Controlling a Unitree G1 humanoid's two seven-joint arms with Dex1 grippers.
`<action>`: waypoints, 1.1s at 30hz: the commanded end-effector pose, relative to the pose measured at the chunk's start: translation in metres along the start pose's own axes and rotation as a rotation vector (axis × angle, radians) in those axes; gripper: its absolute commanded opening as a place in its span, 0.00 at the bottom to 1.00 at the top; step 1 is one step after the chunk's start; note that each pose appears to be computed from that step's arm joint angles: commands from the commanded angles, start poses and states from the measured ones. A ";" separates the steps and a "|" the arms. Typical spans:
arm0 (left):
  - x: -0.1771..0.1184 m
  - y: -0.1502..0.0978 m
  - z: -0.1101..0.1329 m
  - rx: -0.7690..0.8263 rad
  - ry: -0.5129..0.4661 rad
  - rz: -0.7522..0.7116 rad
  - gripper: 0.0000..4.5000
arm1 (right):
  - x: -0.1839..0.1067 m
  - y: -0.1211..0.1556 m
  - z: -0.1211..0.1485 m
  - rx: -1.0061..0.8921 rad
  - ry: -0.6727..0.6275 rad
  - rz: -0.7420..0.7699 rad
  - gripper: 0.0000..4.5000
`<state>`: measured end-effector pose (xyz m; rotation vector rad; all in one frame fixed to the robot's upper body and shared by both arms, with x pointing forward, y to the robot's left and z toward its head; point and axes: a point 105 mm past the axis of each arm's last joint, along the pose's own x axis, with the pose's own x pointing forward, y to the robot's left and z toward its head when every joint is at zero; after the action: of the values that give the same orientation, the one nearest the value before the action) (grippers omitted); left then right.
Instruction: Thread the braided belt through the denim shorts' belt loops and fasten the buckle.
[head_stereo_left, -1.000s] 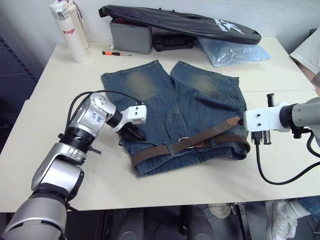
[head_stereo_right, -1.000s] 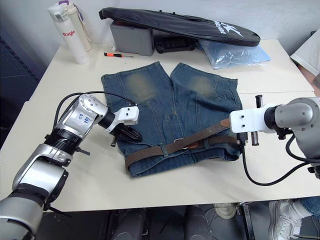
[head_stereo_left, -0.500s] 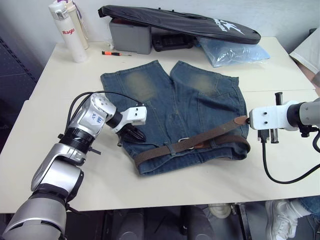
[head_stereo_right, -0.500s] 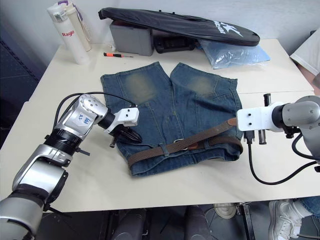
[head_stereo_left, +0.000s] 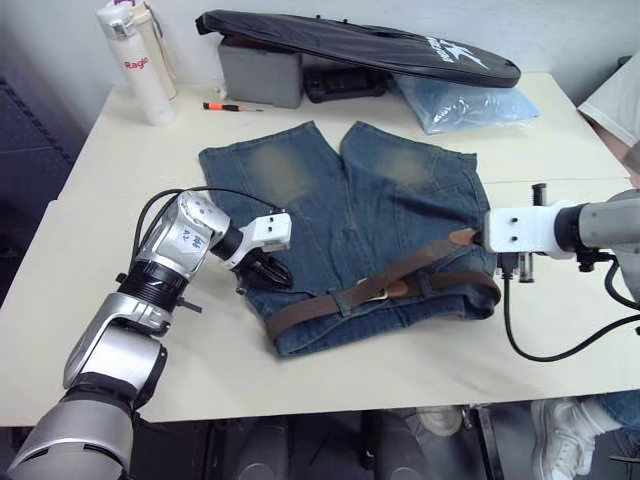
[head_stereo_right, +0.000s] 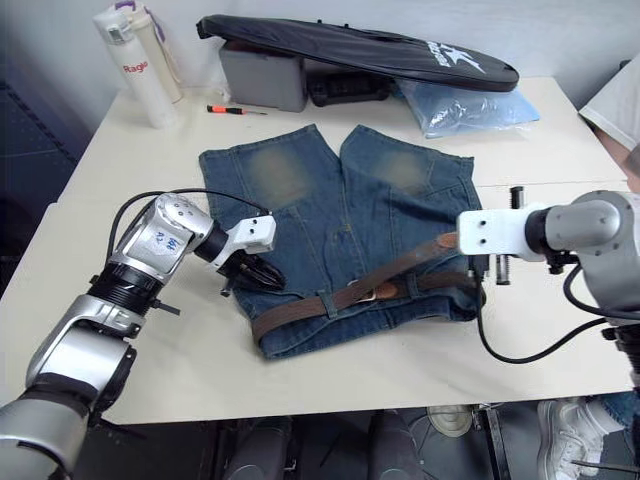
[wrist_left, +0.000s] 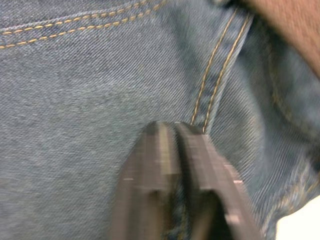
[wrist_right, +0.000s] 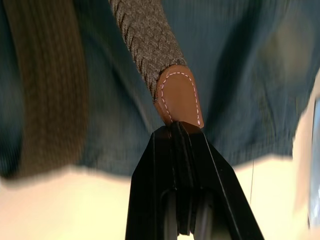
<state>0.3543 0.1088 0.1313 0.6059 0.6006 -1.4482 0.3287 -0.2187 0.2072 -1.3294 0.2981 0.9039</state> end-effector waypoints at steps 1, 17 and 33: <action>-0.013 0.013 0.029 0.030 -0.122 0.087 0.49 | -0.011 -0.012 0.023 0.010 -0.081 -0.045 0.00; 0.014 -0.024 0.157 0.235 -0.417 0.217 0.99 | -0.011 -0.017 0.036 0.098 -0.113 -0.037 0.00; 0.055 -0.023 0.154 0.303 -0.272 0.300 0.87 | -0.009 -0.013 0.035 0.117 -0.110 -0.042 0.00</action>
<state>0.3369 -0.0329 0.1934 0.6689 0.1301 -1.3135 0.3235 -0.1895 0.2208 -1.1487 0.2672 0.9316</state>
